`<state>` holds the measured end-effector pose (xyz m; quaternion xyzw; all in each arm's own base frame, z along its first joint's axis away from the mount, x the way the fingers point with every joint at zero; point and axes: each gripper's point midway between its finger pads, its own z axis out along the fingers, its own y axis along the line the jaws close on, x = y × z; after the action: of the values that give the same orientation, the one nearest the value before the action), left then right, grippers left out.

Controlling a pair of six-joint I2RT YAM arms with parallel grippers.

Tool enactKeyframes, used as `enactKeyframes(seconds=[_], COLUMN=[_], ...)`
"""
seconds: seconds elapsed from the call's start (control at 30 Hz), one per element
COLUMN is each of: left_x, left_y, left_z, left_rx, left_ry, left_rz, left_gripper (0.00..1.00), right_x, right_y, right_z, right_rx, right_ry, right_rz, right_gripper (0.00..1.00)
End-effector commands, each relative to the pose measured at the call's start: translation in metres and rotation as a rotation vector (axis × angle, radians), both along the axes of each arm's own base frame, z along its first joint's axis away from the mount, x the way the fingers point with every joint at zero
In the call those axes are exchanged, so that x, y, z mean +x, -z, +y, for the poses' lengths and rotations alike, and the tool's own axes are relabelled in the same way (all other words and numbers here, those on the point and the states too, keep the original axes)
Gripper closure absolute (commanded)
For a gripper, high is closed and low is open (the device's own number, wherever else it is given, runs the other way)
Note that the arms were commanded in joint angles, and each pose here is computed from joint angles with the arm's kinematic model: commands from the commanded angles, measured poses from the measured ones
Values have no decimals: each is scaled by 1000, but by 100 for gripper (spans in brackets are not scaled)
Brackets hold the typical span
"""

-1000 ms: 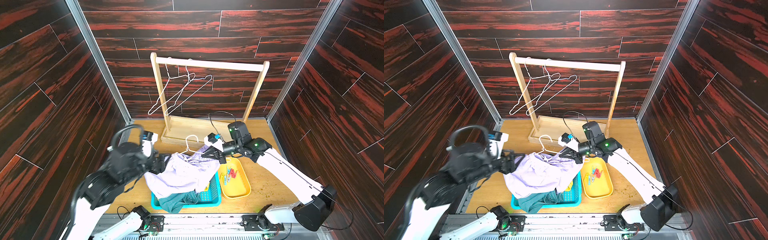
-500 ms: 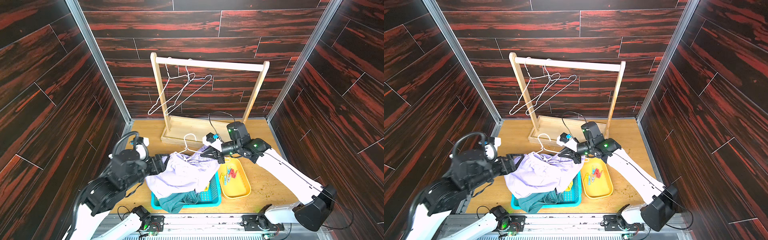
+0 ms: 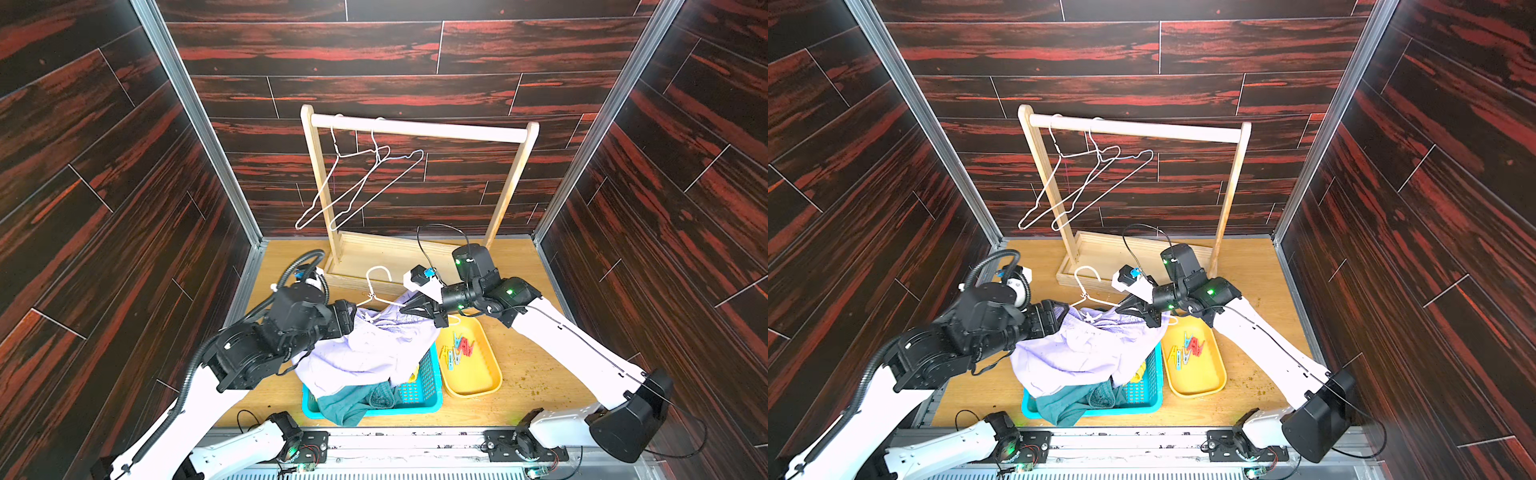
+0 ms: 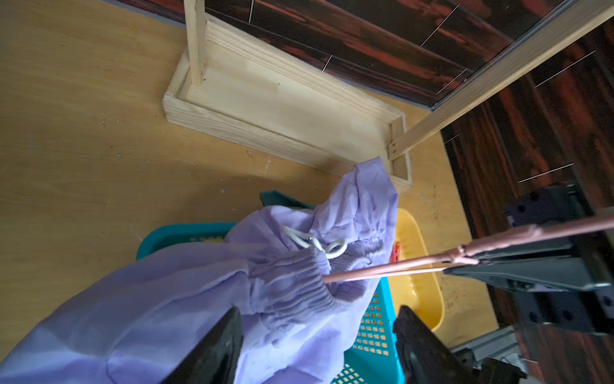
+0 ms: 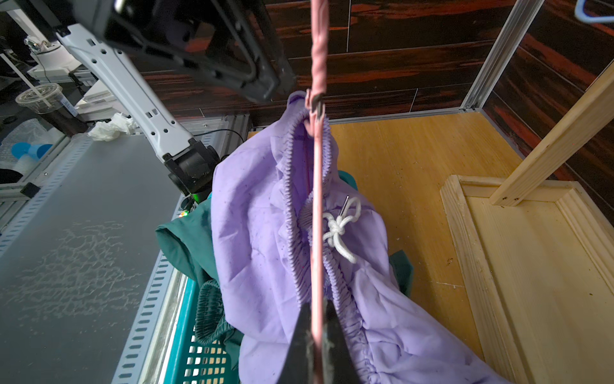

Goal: Remove the clothespins securing shorts to the hanger
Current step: Remove the shorts from the hanger.

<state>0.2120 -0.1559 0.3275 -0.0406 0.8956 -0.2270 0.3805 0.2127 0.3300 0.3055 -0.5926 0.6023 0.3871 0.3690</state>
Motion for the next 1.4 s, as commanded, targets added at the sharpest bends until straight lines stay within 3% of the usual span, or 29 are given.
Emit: enactKeyframes(seconds=[0.0,0.2,0.4,0.53,0.77,0.97,1.07,1.37], left_x=[-2,3,11,13,13,13,12,7], left_y=[-1,14,18,19,30,36,38,30], left_z=[13,10,22,24,15,9,8,25], left_rx=[45,134,175,175,146,117,113,109], left_ry=[-76,-90,-163,-174,-154,-139,-135,-169], left_rz=[-3,27,-20,-35,-16,-3,-1,-40], left_gripper=[27,32,40,56,61,81,99,100], right_x=[-7,-13,-19,-23,-25,-25,-24,-26], right_y=[-11,-13,-13,-13,-14,-14,-14,-12], right_z=[0,3,5,4,2,2,1,-6], right_rx=[29,36,44,51,59,63,61,43], right_ry=[-15,-34,-50,-60,-57,-52,-46,-13], right_rz=[-20,-23,-18,-18,-29,-30,-29,-36], right_gripper=[100,100,100,100,100,100,100,100])
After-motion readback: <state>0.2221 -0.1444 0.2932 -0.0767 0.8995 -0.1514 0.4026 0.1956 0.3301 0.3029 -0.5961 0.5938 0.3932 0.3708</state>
